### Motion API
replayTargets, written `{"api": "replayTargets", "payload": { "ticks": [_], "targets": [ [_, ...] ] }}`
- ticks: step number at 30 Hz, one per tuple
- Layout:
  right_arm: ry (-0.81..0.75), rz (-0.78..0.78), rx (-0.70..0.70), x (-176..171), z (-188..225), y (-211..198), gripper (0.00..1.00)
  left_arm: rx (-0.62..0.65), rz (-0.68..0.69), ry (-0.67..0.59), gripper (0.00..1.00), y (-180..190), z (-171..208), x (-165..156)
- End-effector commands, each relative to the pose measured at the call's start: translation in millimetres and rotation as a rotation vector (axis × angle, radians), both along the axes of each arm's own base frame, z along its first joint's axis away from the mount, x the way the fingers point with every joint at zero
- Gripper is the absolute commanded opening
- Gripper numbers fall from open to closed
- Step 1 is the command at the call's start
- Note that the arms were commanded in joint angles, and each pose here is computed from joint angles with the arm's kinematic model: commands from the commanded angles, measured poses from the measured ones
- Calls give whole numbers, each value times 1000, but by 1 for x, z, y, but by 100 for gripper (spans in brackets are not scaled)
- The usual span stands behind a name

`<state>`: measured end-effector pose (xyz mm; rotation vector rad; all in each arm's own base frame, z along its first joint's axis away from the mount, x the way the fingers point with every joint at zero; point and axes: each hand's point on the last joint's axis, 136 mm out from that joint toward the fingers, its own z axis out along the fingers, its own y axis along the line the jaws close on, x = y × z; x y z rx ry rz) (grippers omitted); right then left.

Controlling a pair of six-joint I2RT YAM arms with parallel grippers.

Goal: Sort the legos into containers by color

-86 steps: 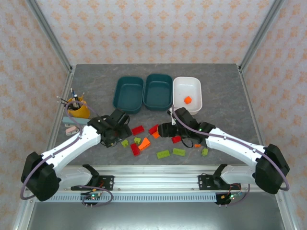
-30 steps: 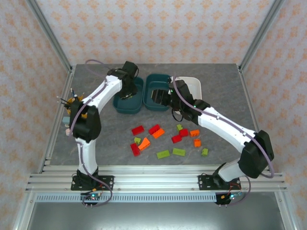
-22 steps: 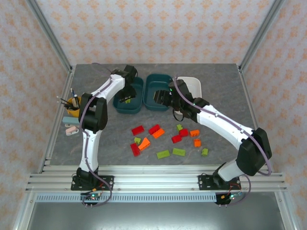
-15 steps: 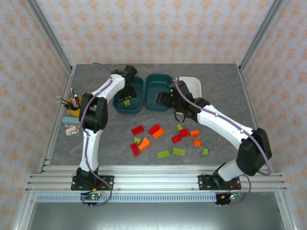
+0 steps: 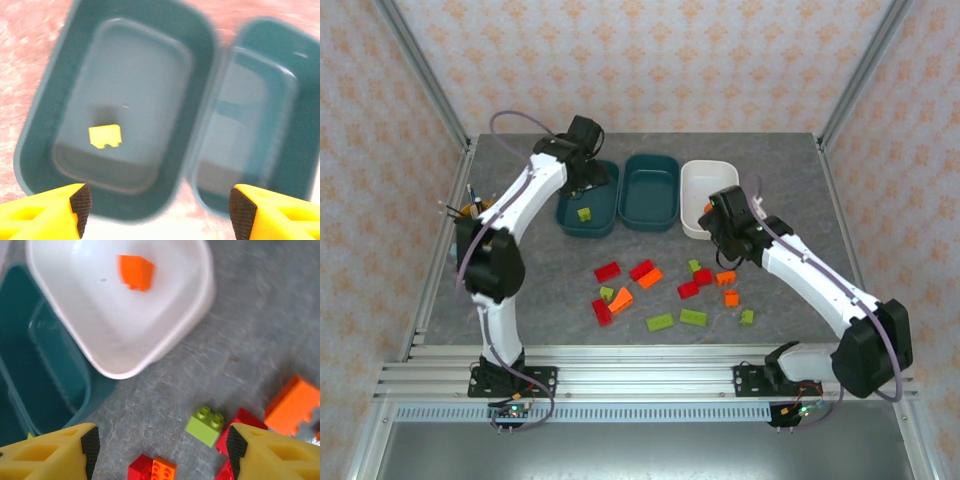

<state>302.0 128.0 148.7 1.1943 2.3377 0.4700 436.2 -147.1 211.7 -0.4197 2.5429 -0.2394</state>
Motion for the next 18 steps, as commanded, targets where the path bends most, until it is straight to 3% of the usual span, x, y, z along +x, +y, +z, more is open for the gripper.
{"api": "replayTargets", "payload": {
  "ticks": [1, 5, 9, 18],
  "targets": [
    [120, -213, 98, -14, -26, -2, 71, -20, -229, -107, 78, -42, 16, -34],
    [255, -257, 136, -23, -54, 7, 73, -117, -355, -173, 81, -71, 19, -90],
    [347, -307, 176, -34, -80, 11, 75, -157, -382, -173, 81, -75, 16, -130],
    [407, -353, 207, -38, -103, 14, 75, -182, -363, -185, 81, -64, 21, -159]
  ]
}}
